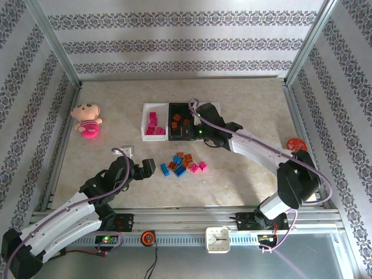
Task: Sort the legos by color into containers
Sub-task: Place the lego in the container.
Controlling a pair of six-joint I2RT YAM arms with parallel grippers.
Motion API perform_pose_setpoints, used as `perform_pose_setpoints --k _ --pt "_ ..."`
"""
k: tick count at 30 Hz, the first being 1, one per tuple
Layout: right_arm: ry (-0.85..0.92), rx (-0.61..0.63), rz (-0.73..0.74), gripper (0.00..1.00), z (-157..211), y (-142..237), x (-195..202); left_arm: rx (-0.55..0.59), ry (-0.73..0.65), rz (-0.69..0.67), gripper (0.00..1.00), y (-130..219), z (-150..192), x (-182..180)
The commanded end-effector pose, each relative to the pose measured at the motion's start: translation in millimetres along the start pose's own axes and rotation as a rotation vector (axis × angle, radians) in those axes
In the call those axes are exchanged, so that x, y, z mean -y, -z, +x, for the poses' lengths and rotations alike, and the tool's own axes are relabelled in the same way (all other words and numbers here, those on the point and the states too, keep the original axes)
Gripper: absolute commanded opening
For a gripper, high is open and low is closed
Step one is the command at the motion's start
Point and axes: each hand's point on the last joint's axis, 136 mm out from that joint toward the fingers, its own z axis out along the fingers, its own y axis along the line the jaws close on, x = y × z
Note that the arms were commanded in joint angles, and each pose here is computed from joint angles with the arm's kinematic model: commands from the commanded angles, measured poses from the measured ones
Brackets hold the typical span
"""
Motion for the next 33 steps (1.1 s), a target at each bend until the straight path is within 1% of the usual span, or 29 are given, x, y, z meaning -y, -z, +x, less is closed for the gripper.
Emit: perform_pose_setpoints --k 1,4,8,10,12,15,18,21,25,26,30,33 --pt "0.019 0.016 0.121 0.17 -17.5 -27.4 17.1 -0.027 0.017 -0.015 1.0 0.6 7.9 -6.0" --pt "0.025 0.026 0.182 0.18 -33.6 -50.2 24.4 -0.039 0.016 -0.015 0.99 2.0 10.5 -7.0" --pt "0.026 0.02 0.248 0.19 -44.8 -74.3 34.8 -0.055 0.025 -0.012 1.0 2.5 16.6 -9.3" --pt "0.026 0.013 0.261 0.22 -47.2 -83.2 36.9 -0.061 0.033 -0.004 1.0 2.3 19.5 -9.6" --pt "0.025 0.014 0.265 0.3 -51.2 -89.1 36.7 -0.064 0.04 0.002 1.0 2.3 21.1 -9.5" --pt "0.024 0.022 0.265 0.49 -57.4 -90.2 33.8 -0.07 0.038 0.007 1.0 2.6 22.0 -8.7" --pt "0.029 0.041 0.249 0.57 -63.2 -79.9 25.9 -0.074 0.025 0.017 1.0 3.5 20.9 -5.6" --pt "0.042 0.064 0.233 0.61 -64.2 -61.0 17.0 -0.086 -0.008 0.067 1.0 4.8 17.3 7.3" --pt "0.041 0.076 0.207 0.63 -49.8 -35.1 12.7 -0.148 -0.059 0.108 1.0 -0.3 15.8 27.2" --pt "0.039 0.07 0.207 0.63 -42.7 -30.9 15.0 -0.165 -0.071 0.116 0.99 -3.1 15.5 32.4" --pt "0.013 0.068 0.224 0.64 -16.4 -6.8 30.6 -0.222 -0.137 0.146 0.87 -20.5 14.1 56.3" --pt "-0.024 0.067 0.236 0.64 2.1 8.9 46.3 -0.262 -0.202 0.165 0.86 -37.7 12.8 77.4"
